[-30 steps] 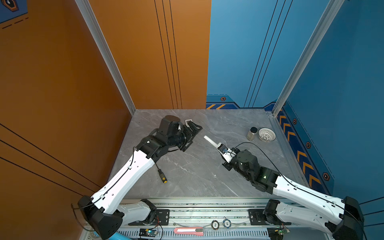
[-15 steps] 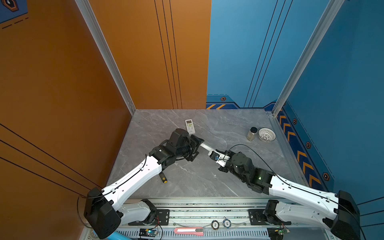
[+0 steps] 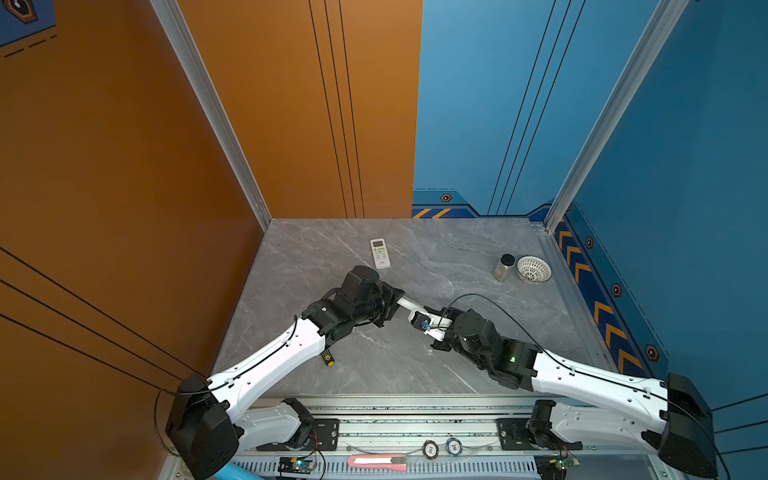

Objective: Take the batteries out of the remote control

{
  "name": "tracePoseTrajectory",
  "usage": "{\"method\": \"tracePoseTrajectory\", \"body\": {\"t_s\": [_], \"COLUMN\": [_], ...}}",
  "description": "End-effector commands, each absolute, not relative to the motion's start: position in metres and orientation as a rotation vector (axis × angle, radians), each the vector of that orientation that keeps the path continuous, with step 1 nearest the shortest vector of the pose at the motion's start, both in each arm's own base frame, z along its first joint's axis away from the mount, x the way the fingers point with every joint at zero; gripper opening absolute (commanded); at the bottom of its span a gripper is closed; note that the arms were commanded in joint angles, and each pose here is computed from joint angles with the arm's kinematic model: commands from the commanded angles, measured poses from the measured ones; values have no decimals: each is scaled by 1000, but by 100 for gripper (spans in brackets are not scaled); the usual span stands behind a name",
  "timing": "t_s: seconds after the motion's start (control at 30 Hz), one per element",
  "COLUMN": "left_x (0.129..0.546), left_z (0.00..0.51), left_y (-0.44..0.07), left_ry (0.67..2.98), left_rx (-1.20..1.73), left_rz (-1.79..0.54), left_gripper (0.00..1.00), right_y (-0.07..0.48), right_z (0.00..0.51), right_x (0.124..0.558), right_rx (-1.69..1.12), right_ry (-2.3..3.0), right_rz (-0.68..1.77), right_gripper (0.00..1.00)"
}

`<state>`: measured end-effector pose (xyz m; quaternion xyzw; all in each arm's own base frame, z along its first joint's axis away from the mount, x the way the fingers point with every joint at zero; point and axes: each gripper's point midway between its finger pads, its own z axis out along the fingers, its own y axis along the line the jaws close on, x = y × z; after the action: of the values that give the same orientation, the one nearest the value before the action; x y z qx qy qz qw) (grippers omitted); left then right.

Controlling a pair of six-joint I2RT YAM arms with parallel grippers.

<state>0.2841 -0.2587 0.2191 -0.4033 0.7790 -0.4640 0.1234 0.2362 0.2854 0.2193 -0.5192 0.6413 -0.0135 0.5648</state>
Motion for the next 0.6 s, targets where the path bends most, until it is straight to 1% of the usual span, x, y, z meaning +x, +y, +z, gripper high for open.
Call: {"method": "tracePoseTrajectory", "body": {"t_s": [0.0,0.07,0.1,0.17,0.27,0.3,0.33,0.4,0.43,0.47,0.5,0.53,0.57], "left_x": [289,289,290,293,302,304,309,318,324,325,326,328,330], "left_z": [222,221,223,224,225,226,227,231,235,234,231,234,240], "left_y": [-258,-256,-255,-248,-229,-222,-214,-198,-189,-180,-171,-166,-165], "left_ry": [2224,2216,2204,2174,2110,2084,2048,1979,1933,1913,1892,1835,1773], "left_rx": [-1176,-1186,-1188,-1211,-1246,-1250,-1240,-1170,-1100,-1061,-1024,-962,-878], "left_rz": [-1386,-1384,-1386,-1380,-1340,-1325,-1308,-1265,-1239,-1190,-1143,-1137,-1155], "left_gripper": [20,15,12,10,8,7,1,0,0,0,0,0,0], "right_y": [289,289,289,290,289,289,289,294,296,297,295,288,283], "right_z": [239,242,243,251,267,271,277,288,298,306,312,316,314], "right_x": [231,225,221,212,187,178,168,150,152,159,171,191,207], "right_rx": [-1212,-1227,-1238,-1236,-1227,-1217,-1188,-1112,-979,-832,-688,-474,-324], "right_ry": [1467,1463,1463,1473,1528,1553,1582,1633,1677,1720,1765,1839,1905], "right_rz": [3,33,54,120,319,399,497,718,827,904,948,987,1027], "right_gripper": [23,50,60,75,88,91,94,97,99,100,100,100,100]}}
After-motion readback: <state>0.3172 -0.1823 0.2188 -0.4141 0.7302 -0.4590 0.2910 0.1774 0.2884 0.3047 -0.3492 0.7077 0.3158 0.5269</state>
